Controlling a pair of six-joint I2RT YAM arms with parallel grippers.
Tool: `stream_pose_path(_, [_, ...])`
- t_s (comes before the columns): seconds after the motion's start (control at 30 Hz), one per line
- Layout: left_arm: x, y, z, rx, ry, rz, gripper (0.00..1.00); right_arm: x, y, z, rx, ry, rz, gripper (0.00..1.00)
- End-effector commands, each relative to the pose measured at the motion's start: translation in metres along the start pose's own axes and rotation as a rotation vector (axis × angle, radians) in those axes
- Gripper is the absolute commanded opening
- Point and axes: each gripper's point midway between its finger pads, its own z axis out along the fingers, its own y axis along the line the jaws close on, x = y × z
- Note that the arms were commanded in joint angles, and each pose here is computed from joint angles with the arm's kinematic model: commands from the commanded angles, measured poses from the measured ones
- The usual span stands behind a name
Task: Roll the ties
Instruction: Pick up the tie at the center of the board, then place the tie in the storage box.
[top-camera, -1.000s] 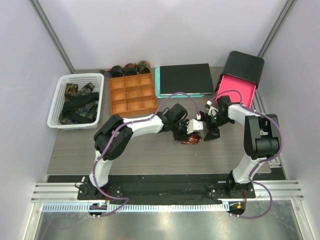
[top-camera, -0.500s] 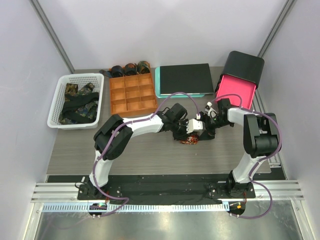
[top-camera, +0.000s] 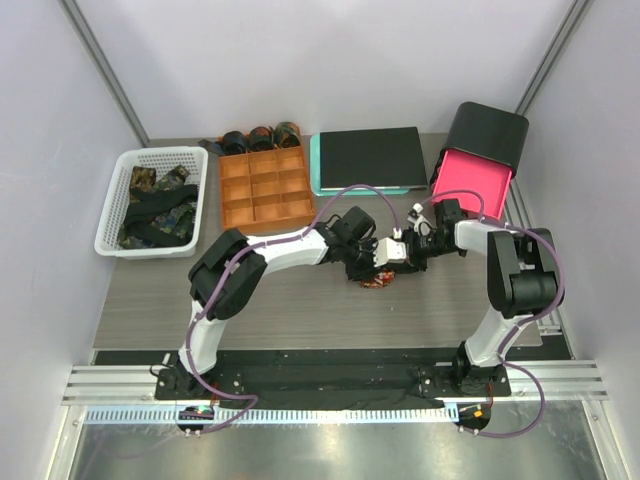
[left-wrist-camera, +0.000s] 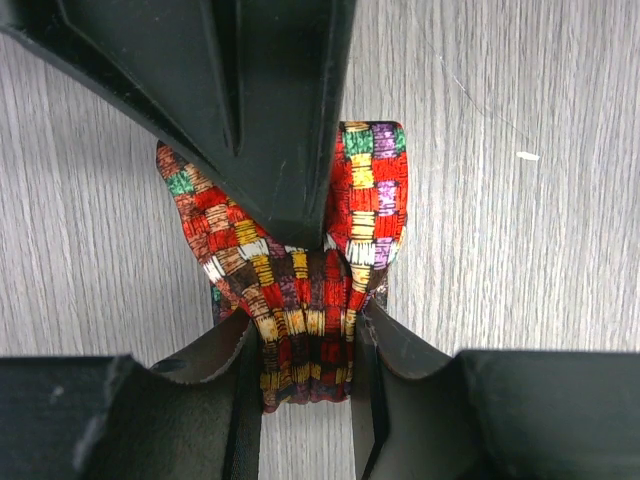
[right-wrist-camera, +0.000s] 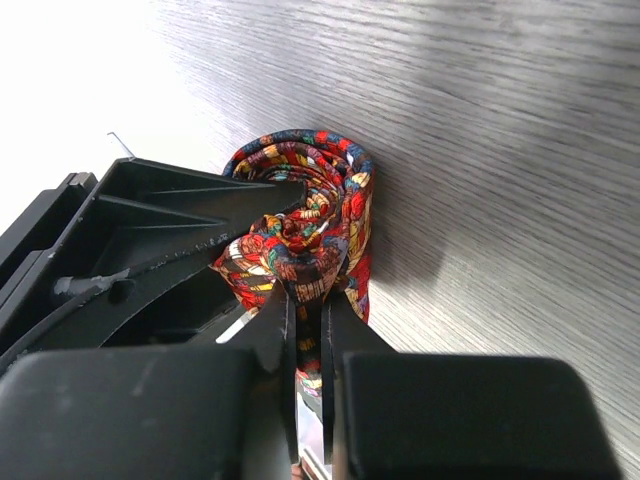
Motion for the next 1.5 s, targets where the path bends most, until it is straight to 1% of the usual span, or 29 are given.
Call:
stream_pose_path(0.0, [0.041, -0.014, 0.009, 0.044, 0.132, -0.108, 0.13, -0.006, -0.021, 0.002, 0.120, -0.054, -0.042, 0.01])
stream_pose_path(0.03, [0.039, -0.013, 0.007, 0.040, 0.127, -0.121, 0.17, -0.006, -0.020, 0.001, 0.120, -0.059, -0.043, 0.01])
stream_pose_path(0.07, [0.040, -0.009, 0.004, 0.031, 0.122, -0.135, 0.30, -0.010, -0.015, -0.002, 0.120, -0.077, -0.046, 0.01])
stream_pose_path(0.13, [0.031, -0.003, -0.008, 0.015, 0.083, -0.152, 0.43, -0.015, -0.007, -0.007, 0.114, -0.100, -0.058, 0.01])
stream_pose_path(0.17, [0.027, -0.001, -0.013, 0.003, 0.058, -0.173, 0.55, -0.018, -0.001, -0.011, 0.110, -0.116, -0.061, 0.01])
stream_pose_path(0.23, [0.010, 0.007, -0.035, -0.036, -0.006, -0.180, 0.67, -0.022, 0.007, -0.016, 0.107, -0.132, -0.062, 0.01])
stream_pose_path(0.27, [0.008, 0.007, -0.042, -0.044, -0.017, -0.200, 0.90, -0.025, 0.012, -0.018, 0.107, -0.138, -0.065, 0.01])
stream_pose_path(0.3, [0.004, 0.008, -0.049, -0.053, -0.033, -0.210, 0.94, -0.027, 0.017, -0.021, 0.105, -0.148, -0.065, 0.01])
stream_pose_path(0.33, [-0.010, 0.011, -0.067, -0.074, -0.075, -0.207, 0.99, -0.029, 0.021, -0.022, 0.105, -0.150, -0.069, 0.01])
stream_pose_path(0.47, [-0.020, 0.010, -0.112, -0.104, -0.117, -0.263, 1.00, -0.044, 0.046, -0.029, 0.118, -0.166, -0.113, 0.01])
stream_pose_path(0.6, [-0.009, 0.012, -0.152, -0.145, -0.120, -0.365, 1.00, -0.071, 0.082, -0.036, 0.131, -0.232, -0.188, 0.01])
stream_pose_path(0.63, [0.001, 0.016, -0.164, -0.165, -0.106, -0.409, 1.00, -0.089, 0.097, -0.042, 0.139, -0.275, -0.227, 0.01])
stream_pose_path(0.7, [0.007, 0.019, -0.182, -0.196, -0.115, -0.461, 1.00, -0.098, 0.119, -0.038, 0.156, -0.284, -0.302, 0.01])
stream_pose_path(0.73, [0.017, 0.025, -0.193, -0.224, -0.115, -0.515, 1.00, -0.114, 0.143, -0.046, 0.147, -0.327, -0.361, 0.01])
stream_pose_path(0.77, [0.021, 0.025, -0.202, -0.244, -0.117, -0.539, 1.00, -0.126, 0.144, -0.041, 0.196, -0.344, -0.400, 0.01])
stream_pose_path(0.8, [0.027, 0.029, -0.208, -0.273, -0.114, -0.563, 1.00, -0.128, 0.158, -0.035, 0.208, -0.347, -0.447, 0.01])
stream_pose_path(0.83, [0.039, 0.032, -0.214, -0.296, -0.105, -0.610, 1.00, -0.138, 0.183, -0.041, 0.205, -0.386, -0.495, 0.01])
stream_pose_path(0.87, [0.042, 0.034, -0.223, -0.327, -0.111, -0.623, 1.00, -0.148, 0.181, -0.033, 0.253, -0.395, -0.517, 0.01])
stream_pose_path(0.9, [0.050, 0.039, -0.229, -0.369, -0.099, -0.646, 1.00, -0.146, 0.196, -0.023, 0.258, -0.392, -0.564, 0.01])
stream_pose_path(0.93, [0.063, 0.041, -0.234, -0.408, -0.090, -0.699, 1.00, -0.154, 0.212, -0.026, 0.267, -0.427, -0.609, 0.01])
stream_pose_path(1.0, [0.078, 0.050, -0.251, -0.510, -0.083, -0.757, 1.00, -0.161, 0.214, -0.005, 0.313, -0.426, -0.641, 0.01])
stream_pose_path(1.03, [0.086, 0.048, -0.253, -0.525, -0.076, -0.787, 1.00, -0.167, 0.227, -0.004, 0.304, -0.447, -0.661, 0.01])
stream_pose_path(1.07, [0.090, 0.048, -0.257, -0.543, -0.082, -0.827, 1.00, -0.172, 0.219, 0.011, 0.335, -0.437, -0.657, 0.01])
stream_pose_path(1.13, [0.102, 0.049, -0.273, -0.610, -0.088, -0.878, 1.00, -0.175, 0.234, 0.023, 0.326, -0.451, -0.700, 0.01])
stream_pose_path(1.2, [0.110, 0.048, -0.283, -0.657, -0.098, -0.938, 1.00, -0.180, 0.230, 0.042, 0.353, -0.444, -0.707, 0.01])
stream_pose_path(1.23, [0.113, 0.046, -0.289, -0.686, -0.098, -0.948, 1.00, -0.181, 0.239, 0.047, 0.347, -0.457, -0.727, 0.01])
stream_pose_path(1.3, [0.121, 0.042, -0.294, -0.715, -0.086, -0.973, 1.00, -0.184, 0.235, 0.063, 0.372, -0.453, -0.731, 0.01])
stream_pose_path(1.33, [0.125, 0.039, -0.298, -0.745, -0.082, -0.975, 1.00, -0.184, 0.242, 0.069, 0.367, -0.462, -0.746, 0.01])
stream_pose_path(1.47, [0.137, 0.030, -0.306, -0.787, -0.086, -0.997, 1.00, -0.185, 0.234, 0.090, 0.405, -0.453, -0.741, 0.01])
